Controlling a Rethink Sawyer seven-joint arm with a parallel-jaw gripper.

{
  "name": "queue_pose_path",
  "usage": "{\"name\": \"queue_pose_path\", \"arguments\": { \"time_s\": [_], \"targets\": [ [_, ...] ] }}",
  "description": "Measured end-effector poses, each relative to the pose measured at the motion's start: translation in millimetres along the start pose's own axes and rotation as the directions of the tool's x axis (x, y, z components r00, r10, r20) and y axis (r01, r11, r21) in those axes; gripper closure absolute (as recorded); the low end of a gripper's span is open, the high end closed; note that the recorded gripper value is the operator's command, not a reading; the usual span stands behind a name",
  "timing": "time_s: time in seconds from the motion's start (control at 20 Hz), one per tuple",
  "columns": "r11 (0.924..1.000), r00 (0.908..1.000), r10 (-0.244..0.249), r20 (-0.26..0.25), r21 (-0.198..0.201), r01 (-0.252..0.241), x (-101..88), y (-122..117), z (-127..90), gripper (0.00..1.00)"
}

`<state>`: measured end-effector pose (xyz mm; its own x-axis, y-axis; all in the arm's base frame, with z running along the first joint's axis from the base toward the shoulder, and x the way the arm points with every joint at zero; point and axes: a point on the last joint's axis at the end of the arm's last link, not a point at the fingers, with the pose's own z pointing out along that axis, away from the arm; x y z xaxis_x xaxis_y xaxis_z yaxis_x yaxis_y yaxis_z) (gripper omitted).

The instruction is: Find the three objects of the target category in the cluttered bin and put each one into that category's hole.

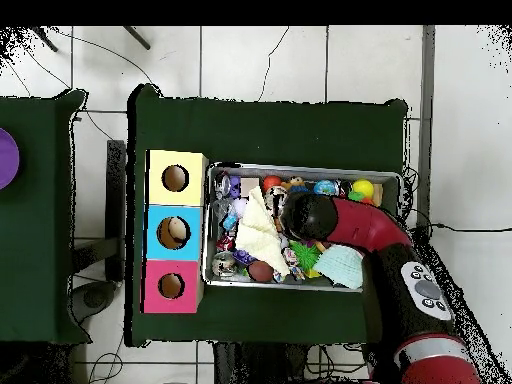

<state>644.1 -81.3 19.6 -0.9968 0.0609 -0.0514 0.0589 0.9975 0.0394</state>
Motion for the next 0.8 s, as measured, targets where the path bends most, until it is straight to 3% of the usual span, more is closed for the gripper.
{"name": "queue_pose_path", "arguments": {
  "time_s": [0.8],
  "targets": [
    [1.0000,0.9999,0.004,0.011,0.008,-0.004,-14.1,-15,27,0.00]
  ]
}}
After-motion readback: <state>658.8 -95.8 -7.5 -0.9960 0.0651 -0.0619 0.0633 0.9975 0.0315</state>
